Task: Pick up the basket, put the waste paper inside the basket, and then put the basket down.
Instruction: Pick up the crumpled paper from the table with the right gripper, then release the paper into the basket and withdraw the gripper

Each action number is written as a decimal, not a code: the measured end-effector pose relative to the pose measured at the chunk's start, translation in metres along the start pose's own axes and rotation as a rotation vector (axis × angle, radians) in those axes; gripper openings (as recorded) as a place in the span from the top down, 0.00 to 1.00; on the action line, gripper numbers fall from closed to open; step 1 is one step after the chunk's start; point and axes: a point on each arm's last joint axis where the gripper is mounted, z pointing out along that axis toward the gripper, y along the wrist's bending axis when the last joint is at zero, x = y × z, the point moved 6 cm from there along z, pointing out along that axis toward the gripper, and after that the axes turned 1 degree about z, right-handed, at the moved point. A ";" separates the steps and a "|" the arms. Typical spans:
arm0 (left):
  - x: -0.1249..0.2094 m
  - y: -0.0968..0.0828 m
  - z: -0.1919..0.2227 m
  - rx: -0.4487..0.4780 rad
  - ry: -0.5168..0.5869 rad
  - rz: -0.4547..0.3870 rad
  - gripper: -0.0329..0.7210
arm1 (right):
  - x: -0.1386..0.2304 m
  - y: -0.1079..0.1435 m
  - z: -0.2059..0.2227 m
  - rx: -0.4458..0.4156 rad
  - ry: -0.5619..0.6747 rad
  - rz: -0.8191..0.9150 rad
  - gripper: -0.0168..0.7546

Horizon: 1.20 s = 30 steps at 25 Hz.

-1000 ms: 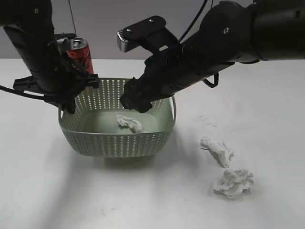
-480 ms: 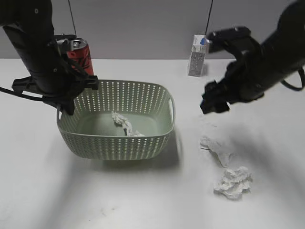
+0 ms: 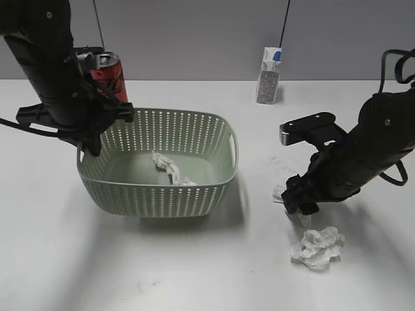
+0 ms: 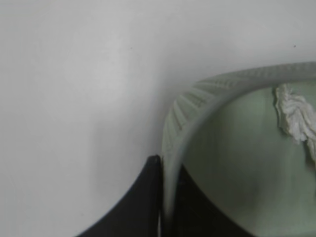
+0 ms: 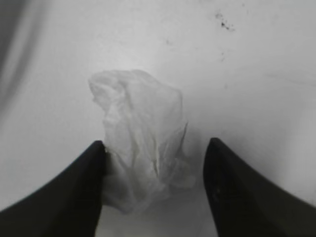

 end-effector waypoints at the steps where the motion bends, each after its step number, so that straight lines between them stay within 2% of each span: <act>1: 0.000 0.000 0.000 0.000 0.000 0.000 0.96 | 0.000 0.000 0.000 0.001 -0.003 -0.001 0.38; 2: 0.000 0.000 0.000 0.000 0.000 0.000 0.96 | -0.001 0.000 0.000 0.001 -0.006 -0.001 0.45; 6: 0.000 0.000 0.000 0.000 0.000 0.001 0.96 | -0.001 0.000 0.000 0.001 -0.005 -0.001 0.89; 7: 0.000 0.000 0.000 0.000 0.000 0.001 0.96 | -0.003 0.000 -0.001 0.000 -0.009 -0.001 0.94; 10: 0.001 0.000 0.000 -0.001 0.004 0.001 0.96 | -0.020 0.003 -0.021 -0.009 -0.080 0.012 0.99; 15: 0.001 0.000 0.000 -0.003 0.007 0.002 0.96 | -0.077 0.016 -0.099 -0.055 -0.359 0.016 0.99; 18: 0.001 0.000 0.000 -0.003 0.007 0.002 0.96 | -0.108 0.044 -0.145 -0.112 -0.509 -0.045 0.99; 21: 0.001 0.000 0.000 -0.003 0.008 0.002 0.96 | -0.123 0.085 -0.158 -0.178 -0.561 -0.139 0.99; 23: 0.001 0.001 0.000 -0.003 0.008 0.002 0.96 | -0.125 0.113 -0.149 -0.216 -0.543 -0.195 0.95; 25: 0.001 0.001 0.000 -0.004 0.010 0.002 0.96 | -0.122 0.134 -0.123 -0.236 -0.484 -0.234 0.82; 27: 0.002 0.001 0.000 -0.004 0.010 0.002 0.96 | -0.116 0.147 -0.097 -0.245 -0.419 -0.260 0.58; 30: 0.002 0.001 0.000 -0.005 0.013 0.003 0.96 | -0.108 0.152 -0.074 -0.246 -0.338 -0.272 0.26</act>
